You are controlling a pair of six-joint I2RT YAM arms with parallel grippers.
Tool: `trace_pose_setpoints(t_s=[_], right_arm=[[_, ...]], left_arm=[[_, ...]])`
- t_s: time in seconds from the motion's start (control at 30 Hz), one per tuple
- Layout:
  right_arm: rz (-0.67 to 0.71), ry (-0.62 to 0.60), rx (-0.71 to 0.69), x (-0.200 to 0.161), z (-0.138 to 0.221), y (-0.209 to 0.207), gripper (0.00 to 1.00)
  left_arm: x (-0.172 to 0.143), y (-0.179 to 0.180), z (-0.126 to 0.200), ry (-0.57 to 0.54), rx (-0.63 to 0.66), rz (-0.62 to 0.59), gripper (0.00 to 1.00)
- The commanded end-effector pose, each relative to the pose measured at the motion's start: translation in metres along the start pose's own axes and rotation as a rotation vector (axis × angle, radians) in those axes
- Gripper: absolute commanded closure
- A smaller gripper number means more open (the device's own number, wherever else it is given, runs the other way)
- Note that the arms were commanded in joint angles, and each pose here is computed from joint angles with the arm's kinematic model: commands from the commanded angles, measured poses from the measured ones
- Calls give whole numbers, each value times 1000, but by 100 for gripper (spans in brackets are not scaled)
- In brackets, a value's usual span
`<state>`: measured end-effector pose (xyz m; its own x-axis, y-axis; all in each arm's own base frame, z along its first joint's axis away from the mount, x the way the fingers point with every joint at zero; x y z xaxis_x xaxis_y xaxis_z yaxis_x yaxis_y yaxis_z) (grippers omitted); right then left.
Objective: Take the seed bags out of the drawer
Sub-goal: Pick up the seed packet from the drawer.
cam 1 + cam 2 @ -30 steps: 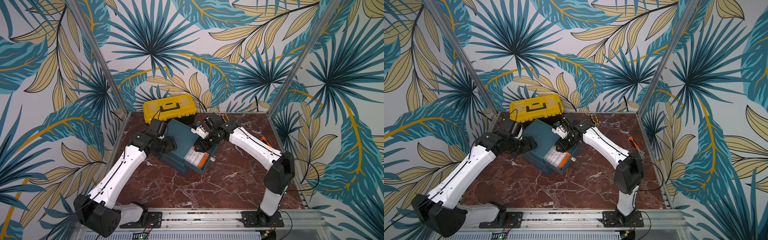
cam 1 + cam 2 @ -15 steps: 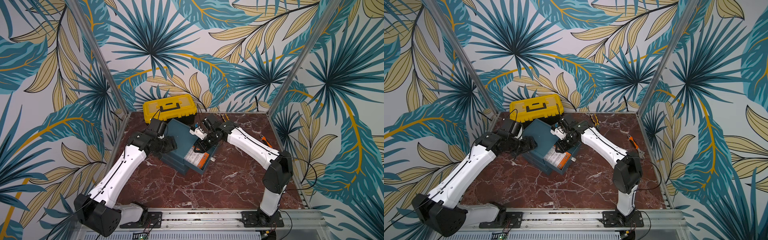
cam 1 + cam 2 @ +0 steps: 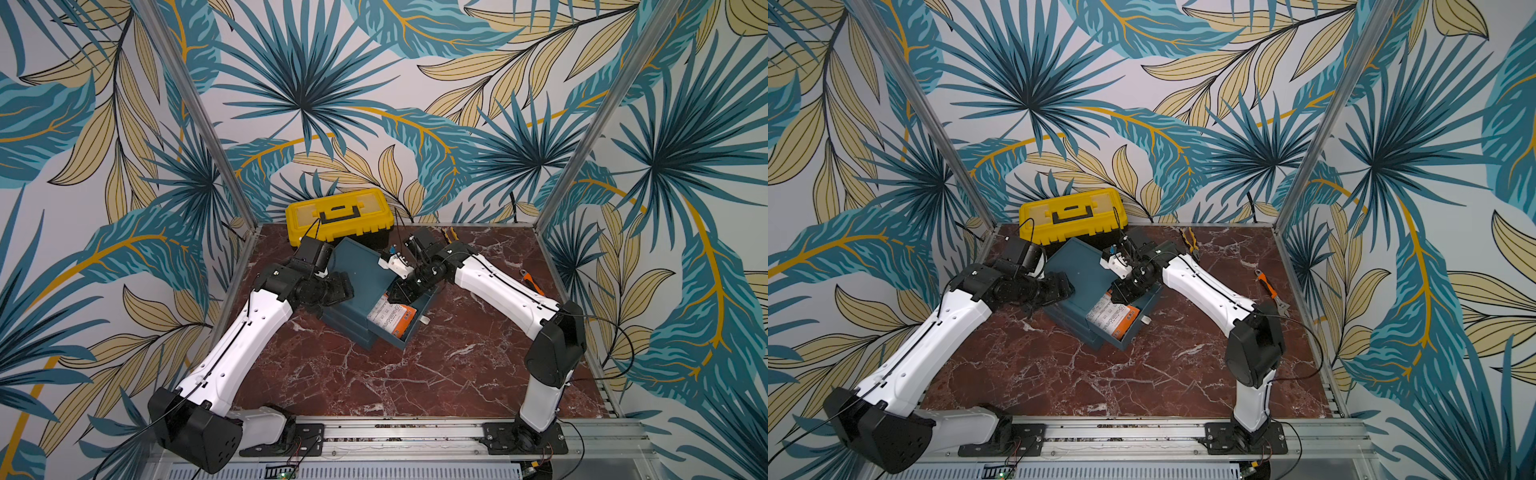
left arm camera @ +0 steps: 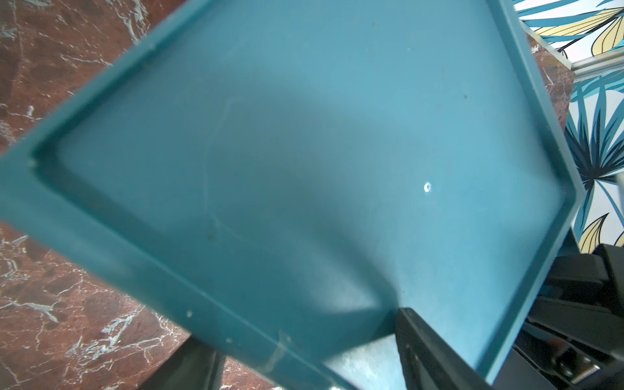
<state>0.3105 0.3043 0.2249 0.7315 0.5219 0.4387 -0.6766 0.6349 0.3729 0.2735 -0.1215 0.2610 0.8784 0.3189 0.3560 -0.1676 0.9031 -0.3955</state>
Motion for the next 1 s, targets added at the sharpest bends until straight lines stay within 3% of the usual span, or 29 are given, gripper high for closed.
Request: trace_pose_setpoints(t_s=[0.0,0.3,0.5,0.73,0.97], right_arm=[[4,-6,24,2,2,6,80],[2,13,-46,-2,-5,-6,75],[6,17,-57,-2,-7,-8,84],[2,14,-67,-2,-6,-10,100],[-33,-20,-91,4,5,-8,100]], left_arm=[[2,-2,-10,14,-13,-26,19],[1,-3,-12,25,-17,-27,19],[1,-5,-13,33,-20,-28,19],[1,-5,-13,37,-17,-28,19],[1,-4,-13,38,-14,-32,19]])
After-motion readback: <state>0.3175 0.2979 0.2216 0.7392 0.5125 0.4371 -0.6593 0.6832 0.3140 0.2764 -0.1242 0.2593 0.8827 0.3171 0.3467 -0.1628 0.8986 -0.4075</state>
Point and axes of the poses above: each gripper's point midway between its finger pads, its own z axis back along the fingers, its own y axis along the line the jaws close on, x = y × z, the point moved 4 cm from there along z, back along the fingers, and after that the axes turned 2 degrees about -z, right-handed, at the moved point
